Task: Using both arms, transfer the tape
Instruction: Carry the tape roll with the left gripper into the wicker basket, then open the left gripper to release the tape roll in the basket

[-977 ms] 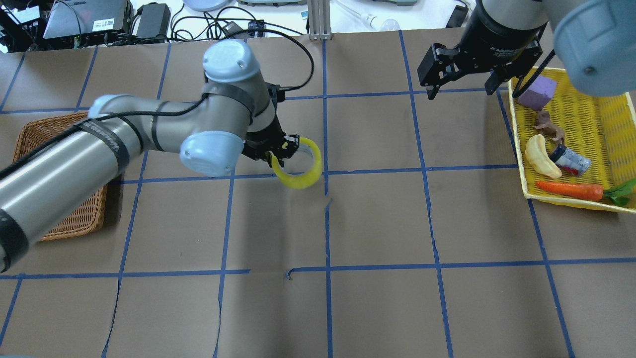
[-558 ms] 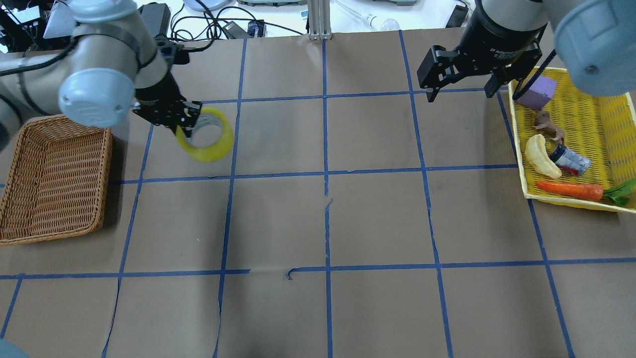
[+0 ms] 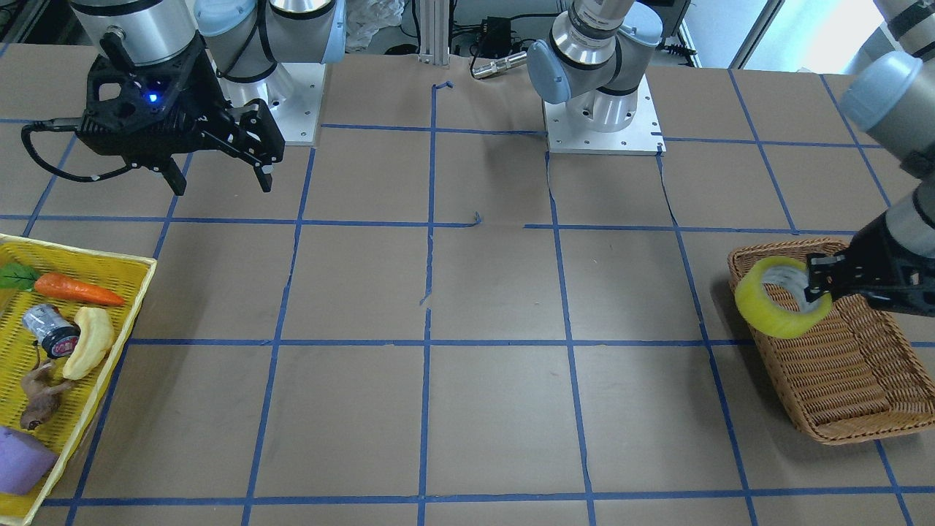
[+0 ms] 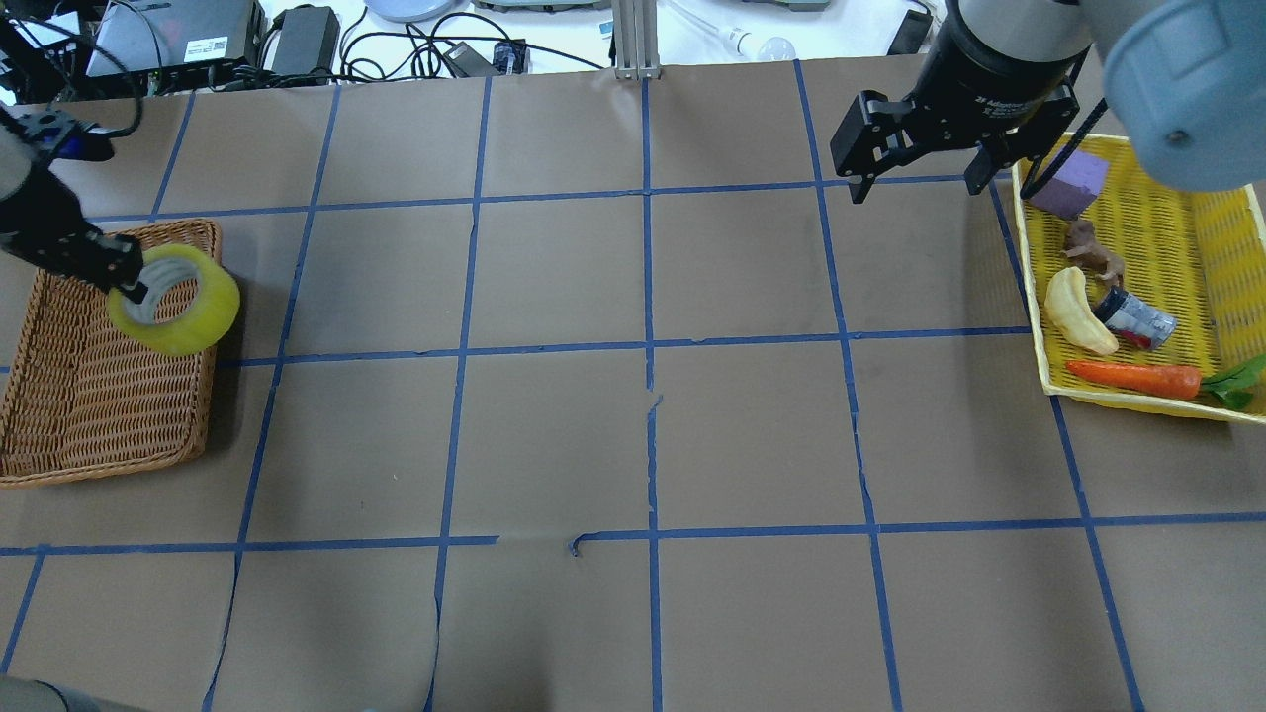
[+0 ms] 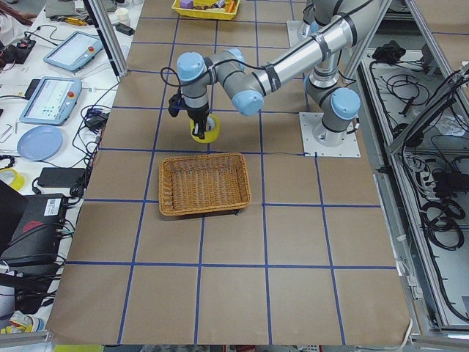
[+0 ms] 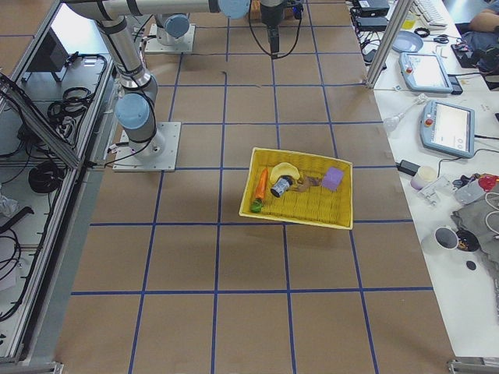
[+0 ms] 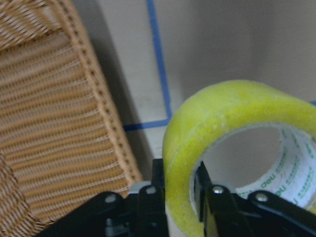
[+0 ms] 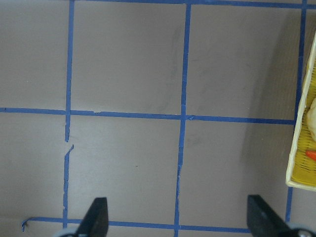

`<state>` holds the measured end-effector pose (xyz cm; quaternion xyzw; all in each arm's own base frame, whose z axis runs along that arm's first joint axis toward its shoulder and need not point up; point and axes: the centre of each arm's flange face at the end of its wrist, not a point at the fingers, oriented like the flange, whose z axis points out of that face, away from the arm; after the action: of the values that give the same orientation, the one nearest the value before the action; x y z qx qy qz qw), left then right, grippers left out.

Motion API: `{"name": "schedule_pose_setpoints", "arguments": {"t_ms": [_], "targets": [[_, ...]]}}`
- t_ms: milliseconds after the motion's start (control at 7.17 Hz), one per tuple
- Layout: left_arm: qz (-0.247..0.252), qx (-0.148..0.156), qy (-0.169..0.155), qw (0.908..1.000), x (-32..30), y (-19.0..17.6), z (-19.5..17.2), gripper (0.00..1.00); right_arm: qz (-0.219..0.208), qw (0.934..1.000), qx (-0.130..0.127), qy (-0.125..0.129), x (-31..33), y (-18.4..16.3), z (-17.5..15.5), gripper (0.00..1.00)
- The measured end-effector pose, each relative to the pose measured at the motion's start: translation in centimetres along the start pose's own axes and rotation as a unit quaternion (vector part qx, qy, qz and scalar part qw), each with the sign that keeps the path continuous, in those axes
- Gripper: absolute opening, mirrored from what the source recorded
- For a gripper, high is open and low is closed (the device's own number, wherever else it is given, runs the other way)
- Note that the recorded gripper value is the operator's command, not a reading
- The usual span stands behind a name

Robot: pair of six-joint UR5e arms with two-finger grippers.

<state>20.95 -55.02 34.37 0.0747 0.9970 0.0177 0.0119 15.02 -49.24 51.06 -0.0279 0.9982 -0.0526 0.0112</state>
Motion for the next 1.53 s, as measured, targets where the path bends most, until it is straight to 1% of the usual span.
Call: {"name": "schedule_pose_setpoints", "arguments": {"t_ms": [140,279,419,698,837,977,1116,1256,1395,1535], "targets": [[0.009,0.004,0.003,0.9999,-4.5,1.9,1.2,0.00,0.000,1.0000,0.000,0.000,0.0,0.0,0.0,1.00],[0.018,0.012,0.003,0.9998,-7.8,2.9,2.9,0.01,0.000,1.0000,0.000,0.000,0.0,0.0,0.0,1.00],[0.023,0.016,0.009,0.9996,-9.7,3.1,5.0,0.03,0.000,1.0000,0.000,0.000,0.0,0.0,0.0,1.00],[0.022,0.026,0.024,0.9991,-11.1,2.3,8.7,0.46,0.000,1.0000,0.000,0.000,0.0,0.0,0.0,1.00],[0.018,0.031,0.024,0.9991,-11.4,1.9,9.9,0.55,0.000,1.0000,0.000,0.000,0.0,0.0,0.0,1.00],[0.011,0.033,0.024,0.9991,-11.5,1.6,10.5,0.78,0.000,1.0000,0.000,0.000,0.0,0.0,0.0,1.00],[0.003,0.034,0.024,0.9991,-11.4,1.4,10.7,0.95,0.000,1.0000,0.000,0.000,0.0,0.0,0.0,1.00],[-0.001,0.036,0.021,0.9991,-11.0,1.2,10.3,0.95,0.000,1.0000,0.000,-0.001,0.0,0.0,0.0,1.00],[0.007,0.042,0.013,0.9990,-9.8,0.4,9.0,0.95,0.000,1.0000,0.000,-0.001,0.0,0.0,0.0,1.00],[0.025,0.049,0.004,0.9985,-7.6,-0.9,6.5,0.95,0.000,1.0000,0.000,-0.001,0.0,0.0,0.0,1.00]]}}
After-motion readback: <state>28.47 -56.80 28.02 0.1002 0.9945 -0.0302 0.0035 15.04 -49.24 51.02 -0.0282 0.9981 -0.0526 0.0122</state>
